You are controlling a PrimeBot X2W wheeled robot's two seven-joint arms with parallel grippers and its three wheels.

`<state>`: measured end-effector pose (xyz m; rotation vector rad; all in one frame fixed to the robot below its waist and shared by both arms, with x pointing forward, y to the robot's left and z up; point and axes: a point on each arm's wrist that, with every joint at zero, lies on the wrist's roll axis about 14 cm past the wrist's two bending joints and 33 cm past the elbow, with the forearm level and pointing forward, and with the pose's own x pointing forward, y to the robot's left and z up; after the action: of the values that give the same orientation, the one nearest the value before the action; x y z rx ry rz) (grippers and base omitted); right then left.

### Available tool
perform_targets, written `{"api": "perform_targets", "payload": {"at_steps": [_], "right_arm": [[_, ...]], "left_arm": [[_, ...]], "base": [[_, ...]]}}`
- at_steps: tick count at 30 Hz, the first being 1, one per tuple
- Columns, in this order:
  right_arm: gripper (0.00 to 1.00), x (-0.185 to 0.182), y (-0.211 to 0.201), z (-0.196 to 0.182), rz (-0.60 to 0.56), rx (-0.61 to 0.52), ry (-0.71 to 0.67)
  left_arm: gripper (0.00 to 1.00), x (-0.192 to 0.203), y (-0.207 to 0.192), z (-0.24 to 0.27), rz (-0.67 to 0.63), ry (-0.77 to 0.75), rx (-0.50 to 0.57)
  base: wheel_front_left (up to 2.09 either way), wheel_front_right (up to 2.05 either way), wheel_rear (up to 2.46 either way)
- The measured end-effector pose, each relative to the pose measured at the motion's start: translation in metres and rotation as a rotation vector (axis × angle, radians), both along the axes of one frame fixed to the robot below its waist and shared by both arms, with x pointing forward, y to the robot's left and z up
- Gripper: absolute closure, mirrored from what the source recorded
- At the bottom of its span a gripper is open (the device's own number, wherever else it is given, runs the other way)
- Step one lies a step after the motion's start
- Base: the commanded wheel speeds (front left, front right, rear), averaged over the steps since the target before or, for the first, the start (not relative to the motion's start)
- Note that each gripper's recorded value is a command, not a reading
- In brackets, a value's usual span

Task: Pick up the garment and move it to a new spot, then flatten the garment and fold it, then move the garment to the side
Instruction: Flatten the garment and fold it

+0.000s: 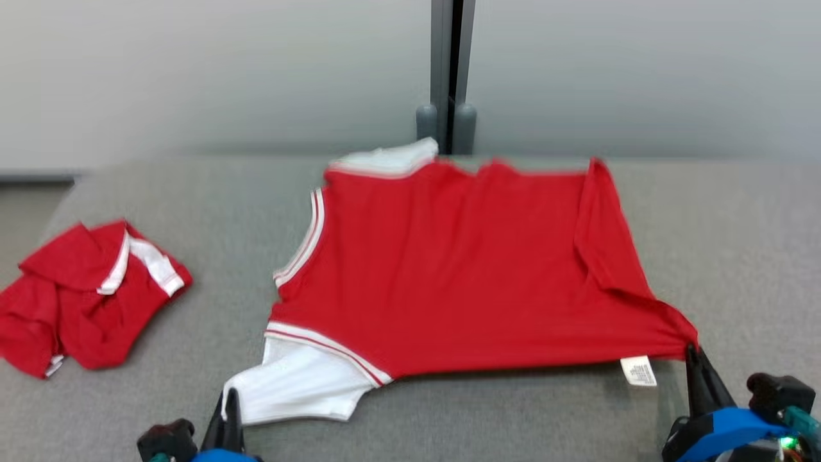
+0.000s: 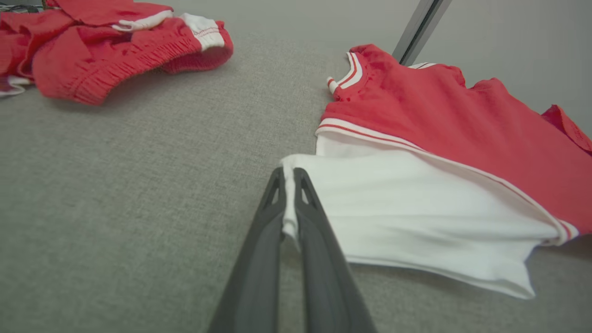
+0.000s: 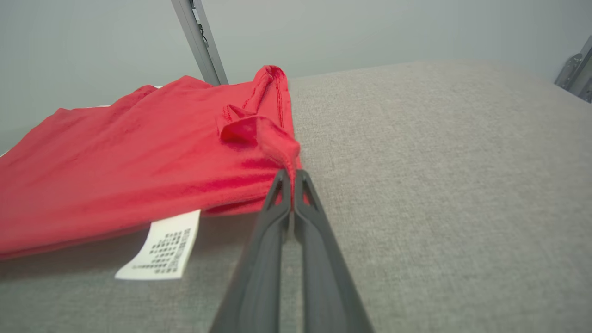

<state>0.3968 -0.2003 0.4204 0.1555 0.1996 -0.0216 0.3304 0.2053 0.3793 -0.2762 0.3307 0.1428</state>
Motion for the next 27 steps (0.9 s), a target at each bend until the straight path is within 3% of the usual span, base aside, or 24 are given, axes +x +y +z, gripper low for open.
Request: {"api": "perform_targets", "payload": {"at_steps": [8,13,27], "right_arm": [[1.00,-0.050,-0.006,-0.014,-0.022,0.004,0.047],[1.00,-0.057,-0.008,-0.018,-0.027,0.005,0.059],[1.00,0.000,-0.009,0.000,-0.038,0.009,0.002]], "left_arm": [[1.00,-0.038,-0.017,-0.010,-0.051,0.029,-0.001],[1.00,-0.042,-0.019,-0.008,-0.050,0.019,-0.012],[1.00,0.053,-0.045,0.069,-0.169,-0.237,0.047]], "base": [[0.00,0.00,0.00],[0.00,0.00,0.00],[0.00,0.00,0.00]]}}
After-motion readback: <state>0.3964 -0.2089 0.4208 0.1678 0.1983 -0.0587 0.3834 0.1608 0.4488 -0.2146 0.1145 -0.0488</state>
